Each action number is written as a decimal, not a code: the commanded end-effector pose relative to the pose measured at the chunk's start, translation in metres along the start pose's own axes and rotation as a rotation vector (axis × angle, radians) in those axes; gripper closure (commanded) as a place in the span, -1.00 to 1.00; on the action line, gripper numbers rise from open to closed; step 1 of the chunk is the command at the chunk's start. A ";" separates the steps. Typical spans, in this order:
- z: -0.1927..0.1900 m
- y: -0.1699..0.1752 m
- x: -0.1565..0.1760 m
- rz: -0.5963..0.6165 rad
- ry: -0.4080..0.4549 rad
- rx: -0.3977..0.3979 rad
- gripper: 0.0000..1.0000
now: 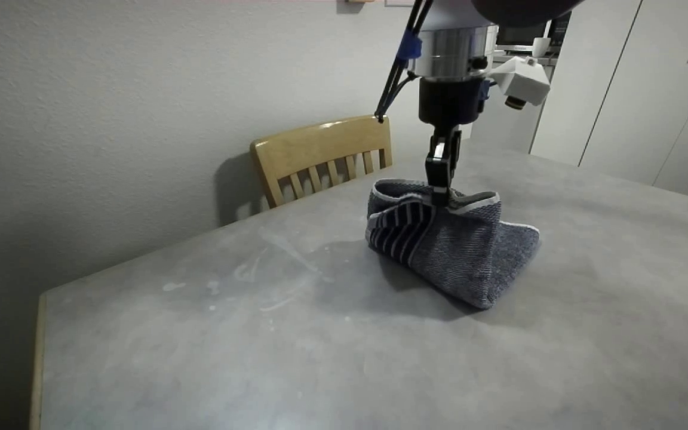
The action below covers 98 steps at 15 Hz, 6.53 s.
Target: Fold the towel
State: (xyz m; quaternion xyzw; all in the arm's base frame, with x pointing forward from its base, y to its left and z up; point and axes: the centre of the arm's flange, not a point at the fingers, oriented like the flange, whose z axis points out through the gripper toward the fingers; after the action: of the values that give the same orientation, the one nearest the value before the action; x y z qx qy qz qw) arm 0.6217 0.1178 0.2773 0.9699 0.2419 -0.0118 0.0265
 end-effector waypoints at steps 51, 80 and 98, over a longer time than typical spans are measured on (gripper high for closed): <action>0.089 0.233 -0.056 0.139 0.079 0.552 0.96; 0.080 0.225 -0.060 0.234 0.132 0.533 -0.84; 0.003 0.166 -0.074 0.572 0.329 0.360 0.65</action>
State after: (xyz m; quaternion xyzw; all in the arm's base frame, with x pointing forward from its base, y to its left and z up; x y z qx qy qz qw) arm 0.6501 -0.0529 0.2910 0.9793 0.0031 0.0995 -0.1761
